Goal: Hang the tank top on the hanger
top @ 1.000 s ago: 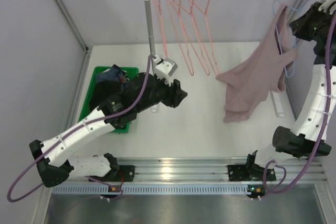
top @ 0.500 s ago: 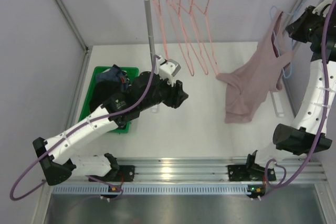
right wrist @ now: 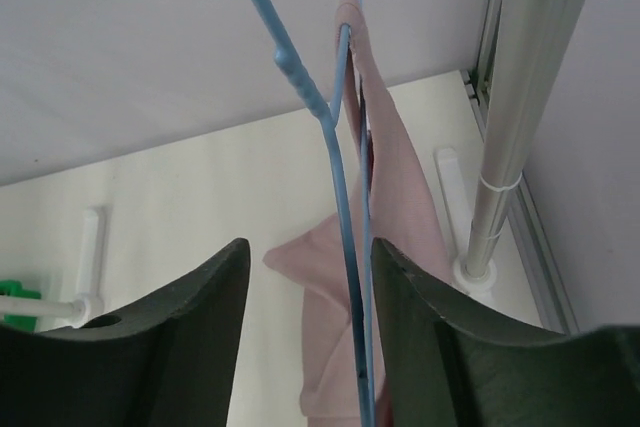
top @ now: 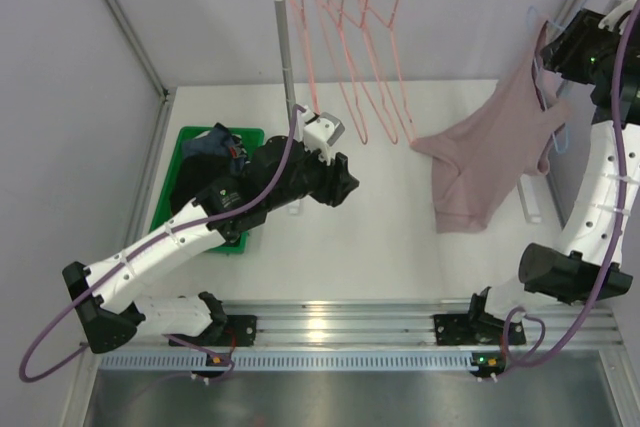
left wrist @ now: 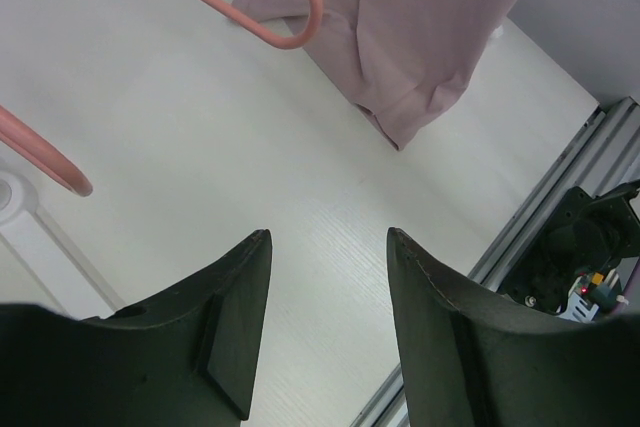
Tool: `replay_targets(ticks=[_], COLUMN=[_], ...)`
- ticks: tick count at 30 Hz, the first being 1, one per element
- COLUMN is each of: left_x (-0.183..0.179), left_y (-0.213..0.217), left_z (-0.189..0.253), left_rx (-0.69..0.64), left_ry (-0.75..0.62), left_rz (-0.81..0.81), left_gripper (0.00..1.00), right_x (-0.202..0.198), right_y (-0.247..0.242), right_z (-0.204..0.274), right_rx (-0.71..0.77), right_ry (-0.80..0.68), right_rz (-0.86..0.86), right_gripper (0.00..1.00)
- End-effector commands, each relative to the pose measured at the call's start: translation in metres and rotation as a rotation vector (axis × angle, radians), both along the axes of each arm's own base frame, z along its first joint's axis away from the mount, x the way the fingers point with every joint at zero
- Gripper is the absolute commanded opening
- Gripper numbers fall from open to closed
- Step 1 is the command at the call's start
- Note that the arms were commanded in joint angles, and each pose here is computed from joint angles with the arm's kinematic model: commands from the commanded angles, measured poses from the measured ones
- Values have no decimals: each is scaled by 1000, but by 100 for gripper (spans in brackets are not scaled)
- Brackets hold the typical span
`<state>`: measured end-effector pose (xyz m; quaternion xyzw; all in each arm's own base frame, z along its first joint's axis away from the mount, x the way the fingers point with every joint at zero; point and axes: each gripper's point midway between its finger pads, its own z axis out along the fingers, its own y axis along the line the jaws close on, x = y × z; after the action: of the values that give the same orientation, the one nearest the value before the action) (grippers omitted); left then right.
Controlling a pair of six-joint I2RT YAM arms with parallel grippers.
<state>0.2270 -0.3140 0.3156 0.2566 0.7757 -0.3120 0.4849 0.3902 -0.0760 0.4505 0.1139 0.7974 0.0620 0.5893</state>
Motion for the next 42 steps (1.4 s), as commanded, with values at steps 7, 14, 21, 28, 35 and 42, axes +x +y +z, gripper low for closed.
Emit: replay_targets(ticks=[7,14,21,28,35,42], left_x=[3,3,1,-4,-7,-10], left_y=[2,11,22,36,54,82], left_z=[18,20,21,21,-4,-22], left_rx=[-34,-29,-24,-40,-36,-67], left_ry=[-22,-28,-31,-33,-13,3], left_rz=[16,44,75,110,173,283], left_gripper=[55,55,55,55,55,54], right_x=[-40,-70,-108,-152,-196,-213], right_y=[-9,-1,41,89,131,136], right_z=[35,47,56,1,-73,-152], right_rx=[-74,-95,-57,38,173,174], right_ry=[-72,-111,-190,-170,-95,34], right_rz=[-103,-118,-1,154,286,284], right_gripper=[65,69,70,70,70,70])
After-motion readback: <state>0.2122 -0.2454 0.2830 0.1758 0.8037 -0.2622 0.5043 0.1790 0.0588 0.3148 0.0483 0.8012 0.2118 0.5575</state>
